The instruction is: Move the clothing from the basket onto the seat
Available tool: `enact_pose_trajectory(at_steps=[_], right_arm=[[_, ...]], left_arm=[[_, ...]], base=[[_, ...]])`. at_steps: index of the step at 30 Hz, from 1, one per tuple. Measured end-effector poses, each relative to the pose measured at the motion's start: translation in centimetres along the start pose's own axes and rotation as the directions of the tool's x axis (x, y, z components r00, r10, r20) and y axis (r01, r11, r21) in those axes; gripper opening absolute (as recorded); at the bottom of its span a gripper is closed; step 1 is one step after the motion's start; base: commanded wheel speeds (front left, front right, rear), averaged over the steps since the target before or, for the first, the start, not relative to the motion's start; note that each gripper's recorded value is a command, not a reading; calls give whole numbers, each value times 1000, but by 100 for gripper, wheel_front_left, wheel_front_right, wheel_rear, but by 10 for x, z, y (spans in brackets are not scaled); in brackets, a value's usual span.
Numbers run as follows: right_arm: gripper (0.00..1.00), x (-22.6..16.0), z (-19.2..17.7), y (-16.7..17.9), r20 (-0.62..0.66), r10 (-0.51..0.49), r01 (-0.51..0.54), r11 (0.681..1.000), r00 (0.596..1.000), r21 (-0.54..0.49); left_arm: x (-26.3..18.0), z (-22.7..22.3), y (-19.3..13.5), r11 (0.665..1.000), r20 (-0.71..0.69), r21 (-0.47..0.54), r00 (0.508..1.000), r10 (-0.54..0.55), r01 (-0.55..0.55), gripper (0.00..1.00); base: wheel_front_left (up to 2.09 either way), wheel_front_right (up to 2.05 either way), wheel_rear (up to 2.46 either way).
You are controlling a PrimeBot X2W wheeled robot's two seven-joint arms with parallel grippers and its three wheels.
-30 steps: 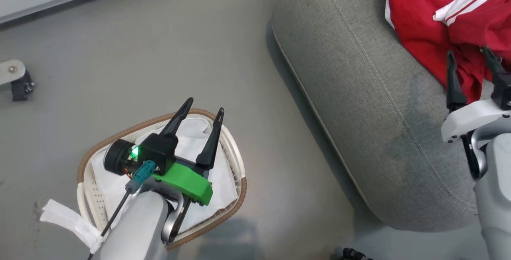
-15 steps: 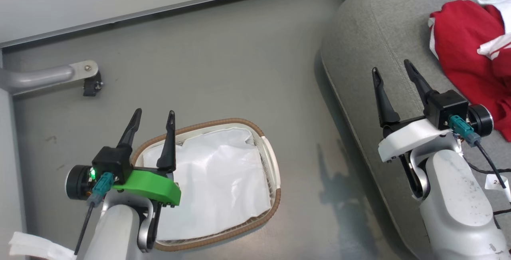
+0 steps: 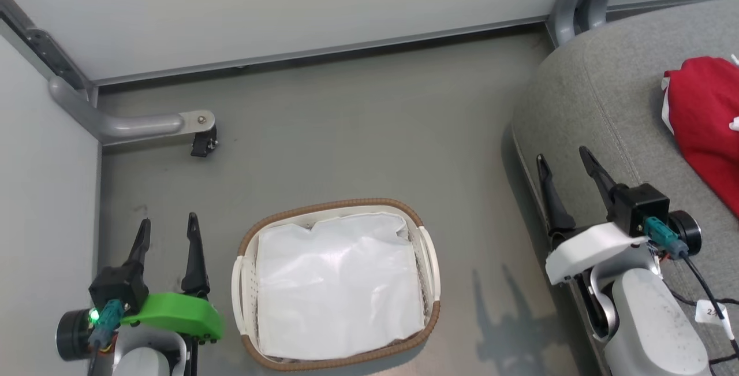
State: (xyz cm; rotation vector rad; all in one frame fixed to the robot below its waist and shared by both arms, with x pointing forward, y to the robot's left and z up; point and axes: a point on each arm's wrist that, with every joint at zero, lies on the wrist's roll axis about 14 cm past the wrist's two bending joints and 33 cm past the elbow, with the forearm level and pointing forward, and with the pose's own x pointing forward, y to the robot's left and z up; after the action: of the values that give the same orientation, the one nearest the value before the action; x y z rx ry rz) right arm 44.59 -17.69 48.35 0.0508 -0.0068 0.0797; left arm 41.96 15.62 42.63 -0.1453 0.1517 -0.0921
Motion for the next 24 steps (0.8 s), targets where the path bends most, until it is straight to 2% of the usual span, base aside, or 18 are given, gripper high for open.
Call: enact_pose_trajectory(at_steps=[5,11,12,18,24], right_arm=[[100,-15,-4,6,-14,8,-8,1000,1000,23],[100,-28,-5,12,-20,16,-15,999,1000,43],[0,-30,-6,13,-24,17,-16,999,1000,45],[0,-41,-29,12,-99,3,5,996,995,84],[0,-42,-27,6,-104,-31,51,980,994,194]], left_arm=[[-20,0,10,999,-2,-8,999,32,-32,100],[-38,-4,16,995,-10,-76,998,59,-59,100],[-40,-6,16,995,-15,-78,998,58,-59,0],[-46,-22,16,991,-73,-108,995,69,-77,0],[-47,-20,21,971,-78,-213,992,97,-112,0]], base=[[0,0,0],[0,0,0],[0,0,0],[0,0,0],[0,0,0]])
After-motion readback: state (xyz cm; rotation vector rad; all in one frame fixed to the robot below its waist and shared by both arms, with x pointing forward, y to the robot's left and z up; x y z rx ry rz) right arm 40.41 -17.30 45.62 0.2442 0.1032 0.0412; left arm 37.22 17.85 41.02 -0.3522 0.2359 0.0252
